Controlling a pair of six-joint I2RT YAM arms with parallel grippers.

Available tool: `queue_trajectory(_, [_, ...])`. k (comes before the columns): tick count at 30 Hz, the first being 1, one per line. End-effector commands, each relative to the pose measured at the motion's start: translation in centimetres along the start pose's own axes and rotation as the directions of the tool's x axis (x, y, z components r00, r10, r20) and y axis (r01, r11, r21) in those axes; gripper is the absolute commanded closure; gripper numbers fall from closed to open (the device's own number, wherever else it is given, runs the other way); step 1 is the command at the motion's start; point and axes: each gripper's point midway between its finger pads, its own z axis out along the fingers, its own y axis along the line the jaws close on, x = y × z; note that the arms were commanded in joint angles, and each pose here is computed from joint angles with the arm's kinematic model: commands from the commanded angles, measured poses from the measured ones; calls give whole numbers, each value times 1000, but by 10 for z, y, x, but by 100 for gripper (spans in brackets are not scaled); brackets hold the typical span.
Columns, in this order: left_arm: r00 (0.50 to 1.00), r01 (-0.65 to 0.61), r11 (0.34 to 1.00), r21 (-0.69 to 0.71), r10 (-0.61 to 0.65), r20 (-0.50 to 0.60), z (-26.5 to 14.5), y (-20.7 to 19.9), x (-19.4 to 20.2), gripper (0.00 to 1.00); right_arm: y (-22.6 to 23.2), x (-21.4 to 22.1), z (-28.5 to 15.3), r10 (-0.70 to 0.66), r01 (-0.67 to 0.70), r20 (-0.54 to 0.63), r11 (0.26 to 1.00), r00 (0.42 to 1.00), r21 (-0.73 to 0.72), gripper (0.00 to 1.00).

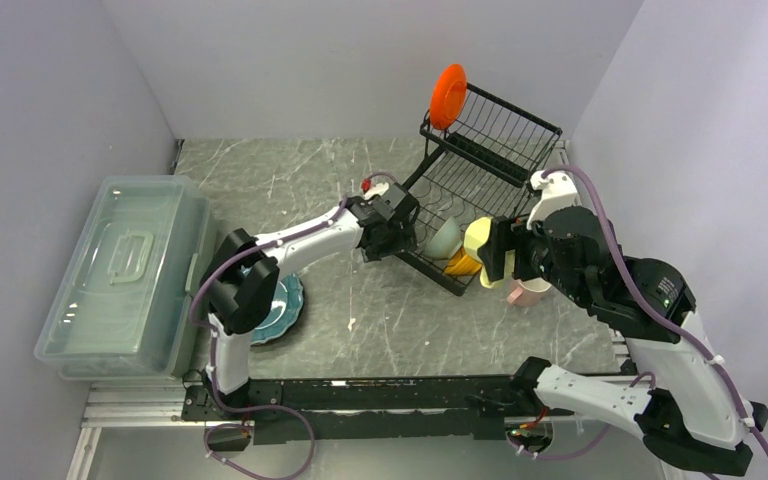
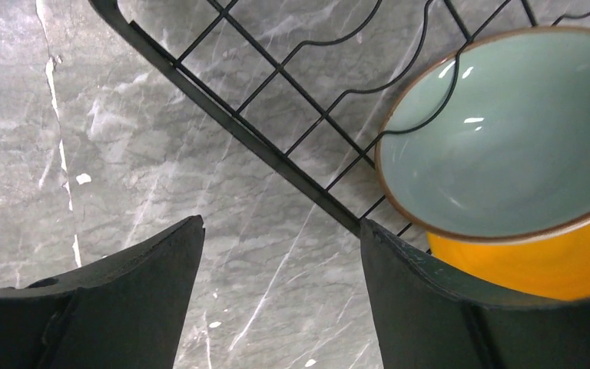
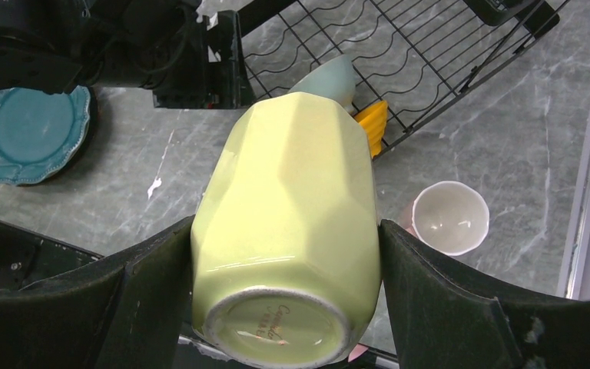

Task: Load the mixed dishes into the dish rack
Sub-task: Move the dish rack to the center of the board.

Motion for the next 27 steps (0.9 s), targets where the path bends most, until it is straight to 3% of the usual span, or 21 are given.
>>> queue_trajectory(1, [995, 90, 996, 12, -90, 51, -4, -14, -19, 23, 7, -27, -7, 58, -54, 113, 998, 992, -44, 52])
queue_trajectory(13, [995, 86, 996, -16, -86, 42, 11, -13, -20, 37, 7, -25, -6, 61, -55, 119, 997, 991, -49, 51])
queue_trajectory(27, [998, 59, 998, -9, -58, 40, 9, -7, -18, 73, 6, -21, -5, 68, -63, 113, 997, 991, -48, 51])
